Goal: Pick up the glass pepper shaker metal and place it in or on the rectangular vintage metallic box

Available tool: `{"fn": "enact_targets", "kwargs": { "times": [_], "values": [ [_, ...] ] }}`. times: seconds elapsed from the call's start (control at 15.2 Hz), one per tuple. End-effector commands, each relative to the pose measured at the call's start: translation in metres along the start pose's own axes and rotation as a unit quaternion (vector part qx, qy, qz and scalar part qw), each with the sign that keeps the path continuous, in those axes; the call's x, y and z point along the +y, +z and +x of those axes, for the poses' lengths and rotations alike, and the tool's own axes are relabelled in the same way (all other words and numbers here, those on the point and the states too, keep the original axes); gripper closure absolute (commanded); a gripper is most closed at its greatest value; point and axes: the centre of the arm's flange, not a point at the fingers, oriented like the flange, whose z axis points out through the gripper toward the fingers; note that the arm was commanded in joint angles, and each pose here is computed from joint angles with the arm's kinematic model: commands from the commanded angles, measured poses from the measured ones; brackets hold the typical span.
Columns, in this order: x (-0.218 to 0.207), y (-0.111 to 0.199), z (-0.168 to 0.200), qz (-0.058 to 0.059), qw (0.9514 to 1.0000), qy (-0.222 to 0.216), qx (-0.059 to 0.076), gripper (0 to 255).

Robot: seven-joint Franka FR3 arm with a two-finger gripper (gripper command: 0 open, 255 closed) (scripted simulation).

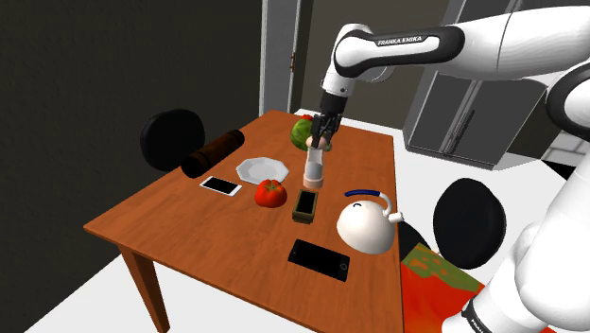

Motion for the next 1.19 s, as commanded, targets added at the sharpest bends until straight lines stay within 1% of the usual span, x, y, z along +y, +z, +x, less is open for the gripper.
{"fn": "enact_targets", "kwargs": {
  "times": [0.0,0.66,0.73,1.12],
  "values": [
    [0.002,0.012,-0.001,0.000,1.0000,0.000,0.000,255],
    [0.011,0.064,-0.003,0.000,1.0000,0.000,0.000,255],
    [0.013,0.073,-0.003,0.000,1.0000,0.000,0.000,255],
    [0.013,0.073,-0.003,0.000,1.0000,0.000,0.000,255]
  ]
}}
